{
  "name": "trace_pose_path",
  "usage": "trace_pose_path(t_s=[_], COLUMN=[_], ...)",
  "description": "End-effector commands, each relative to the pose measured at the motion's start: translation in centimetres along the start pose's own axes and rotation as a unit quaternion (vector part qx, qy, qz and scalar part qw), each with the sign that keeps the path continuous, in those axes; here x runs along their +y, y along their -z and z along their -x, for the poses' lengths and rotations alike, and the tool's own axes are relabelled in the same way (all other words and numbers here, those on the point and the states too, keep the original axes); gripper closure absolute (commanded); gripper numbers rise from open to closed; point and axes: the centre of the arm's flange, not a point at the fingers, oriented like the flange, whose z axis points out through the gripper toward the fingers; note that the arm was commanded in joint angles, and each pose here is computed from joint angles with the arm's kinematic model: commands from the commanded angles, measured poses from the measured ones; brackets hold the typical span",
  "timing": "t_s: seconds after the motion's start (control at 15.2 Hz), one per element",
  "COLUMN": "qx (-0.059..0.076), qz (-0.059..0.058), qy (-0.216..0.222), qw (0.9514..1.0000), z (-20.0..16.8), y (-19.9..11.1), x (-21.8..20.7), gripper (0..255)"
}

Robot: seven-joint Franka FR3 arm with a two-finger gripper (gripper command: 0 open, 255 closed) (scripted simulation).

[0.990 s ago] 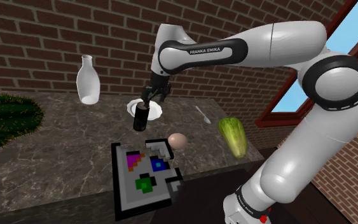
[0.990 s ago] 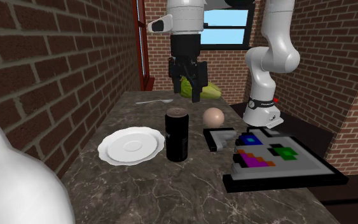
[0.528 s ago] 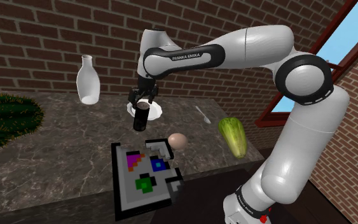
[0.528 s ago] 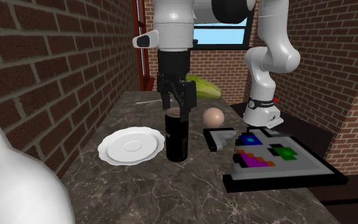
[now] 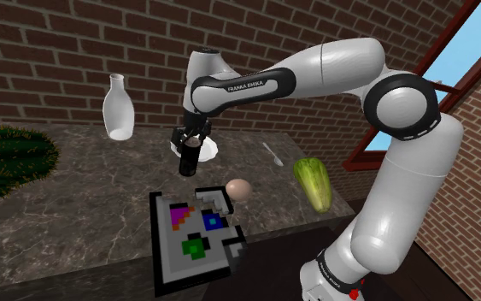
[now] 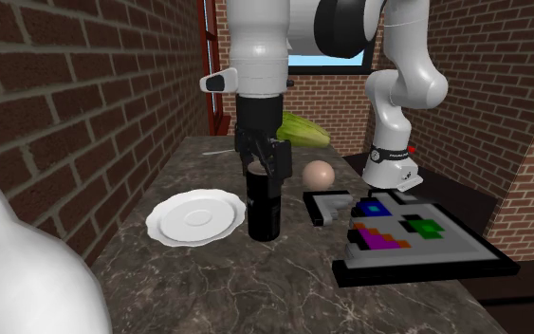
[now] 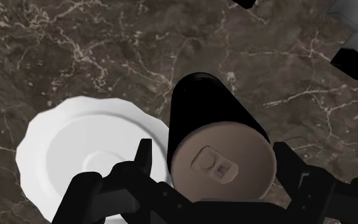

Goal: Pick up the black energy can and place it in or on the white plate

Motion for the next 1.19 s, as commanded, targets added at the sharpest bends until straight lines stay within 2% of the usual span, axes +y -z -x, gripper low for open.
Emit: trace_pose_path(t_s=[0.0,0.2,0.26,0.86,1.12], qx=[0.0,0.0,0.0,0.0,0.0], qz=[0.0,0.0,0.0,0.0,0.0], qy=[0.0,0.0,0.0,0.0,0.0], qw=[1.0,1.0,1.0,1.0,1.0], z=[0.0,0.0,0.0,0.0,0.0], y=[-0.1,-0.1,-0.1,-0.1,2.1], x=[0.0,0.0,0.0,0.0,0.0], gripper=[0,0,255,255,255])
